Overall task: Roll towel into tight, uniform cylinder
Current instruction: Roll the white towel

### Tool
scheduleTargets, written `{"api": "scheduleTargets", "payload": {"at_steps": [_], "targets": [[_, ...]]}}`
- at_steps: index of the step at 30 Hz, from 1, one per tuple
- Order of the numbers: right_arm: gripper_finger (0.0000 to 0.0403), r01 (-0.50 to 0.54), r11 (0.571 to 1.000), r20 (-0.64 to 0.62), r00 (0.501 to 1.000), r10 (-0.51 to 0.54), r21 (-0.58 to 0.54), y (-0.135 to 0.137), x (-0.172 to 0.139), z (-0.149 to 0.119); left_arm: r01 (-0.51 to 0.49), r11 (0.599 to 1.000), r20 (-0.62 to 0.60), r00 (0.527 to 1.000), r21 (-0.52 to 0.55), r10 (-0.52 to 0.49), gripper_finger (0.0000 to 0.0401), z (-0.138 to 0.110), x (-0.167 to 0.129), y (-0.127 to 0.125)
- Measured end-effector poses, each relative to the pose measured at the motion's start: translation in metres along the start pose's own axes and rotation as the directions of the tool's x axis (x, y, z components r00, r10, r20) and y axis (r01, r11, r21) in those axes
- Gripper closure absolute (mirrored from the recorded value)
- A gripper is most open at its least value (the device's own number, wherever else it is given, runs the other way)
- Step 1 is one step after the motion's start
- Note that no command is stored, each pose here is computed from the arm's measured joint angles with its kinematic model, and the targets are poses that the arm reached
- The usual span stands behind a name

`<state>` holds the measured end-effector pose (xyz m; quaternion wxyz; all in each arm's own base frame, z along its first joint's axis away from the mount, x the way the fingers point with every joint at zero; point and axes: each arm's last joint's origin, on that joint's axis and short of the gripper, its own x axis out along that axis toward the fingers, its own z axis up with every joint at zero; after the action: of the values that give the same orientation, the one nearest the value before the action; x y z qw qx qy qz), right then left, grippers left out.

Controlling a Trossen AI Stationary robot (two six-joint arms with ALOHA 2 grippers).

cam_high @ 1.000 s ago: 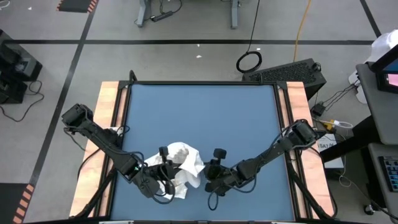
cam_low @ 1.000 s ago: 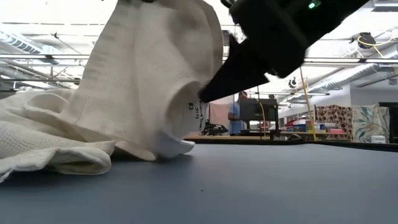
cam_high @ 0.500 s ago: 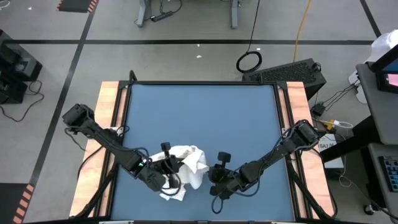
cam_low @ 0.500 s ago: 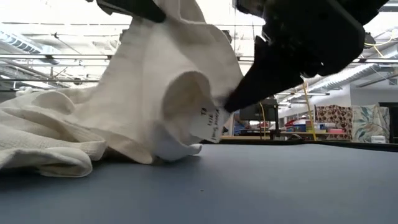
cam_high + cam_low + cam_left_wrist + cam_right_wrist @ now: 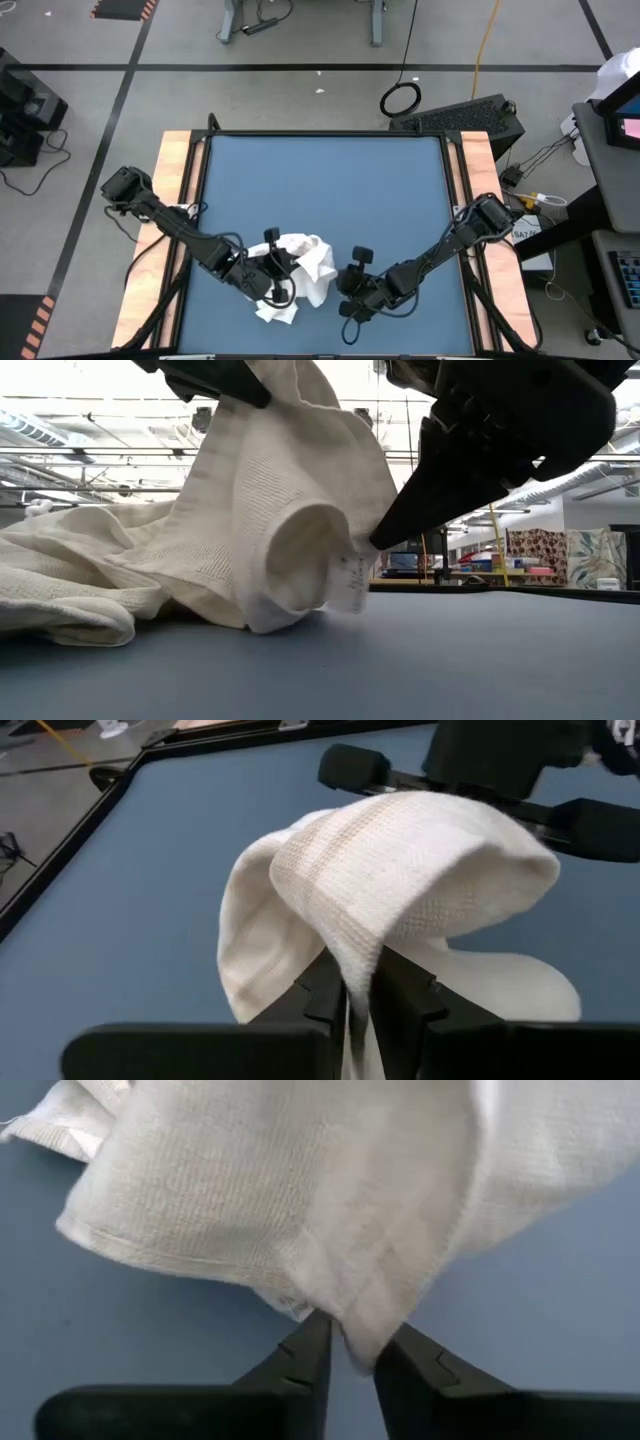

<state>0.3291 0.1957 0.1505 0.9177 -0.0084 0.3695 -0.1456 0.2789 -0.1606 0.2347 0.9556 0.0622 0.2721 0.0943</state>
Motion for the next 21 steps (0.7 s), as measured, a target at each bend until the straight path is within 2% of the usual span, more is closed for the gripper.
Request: {"api": "scheduleTargets", "payload": {"at_steps": [4, 7, 10, 15, 21], "targets": [[0.0309, -0.013, 1.0, 0.002, 1.0, 0.013, 0.006, 0.002, -0.001, 0.0, -0.007, 1.0, -0.009, 1.0, 0.006, 0.007, 0.0353, -0.001, 0.0, 0.001], [0.031, -0.027, 1.0, -0.01, 1.0, 0.027, 0.003, 0.002, -0.001, 0.0, -0.011, 1.0, -0.01, 1.0, 0.005, 0.011, 0.0352, -0.001, 0.001, 0.002], [0.0331, -0.031, 0.999, -0.009, 0.999, 0.031, 0.016, 0.002, -0.001, 0.0, -0.013, 1.0, -0.01, 1.0, 0.004, 0.013, 0.0352, -0.001, 0.001, 0.002], [0.0391, -0.072, 0.997, -0.024, 0.997, 0.073, 0.029, 0.002, -0.004, 0.002, -0.012, 1.0, -0.009, 1.0, 0.004, 0.012, 0.0352, -0.001, 0.001, 0.002], [0.0395, -0.083, 0.995, -0.001, 0.997, 0.083, 0.054, -0.001, -0.013, 0.01, -0.012, 1.0, -0.01, 1.0, -0.025, 0.012, 0.0352, -0.001, 0.001, 0.002]]}}
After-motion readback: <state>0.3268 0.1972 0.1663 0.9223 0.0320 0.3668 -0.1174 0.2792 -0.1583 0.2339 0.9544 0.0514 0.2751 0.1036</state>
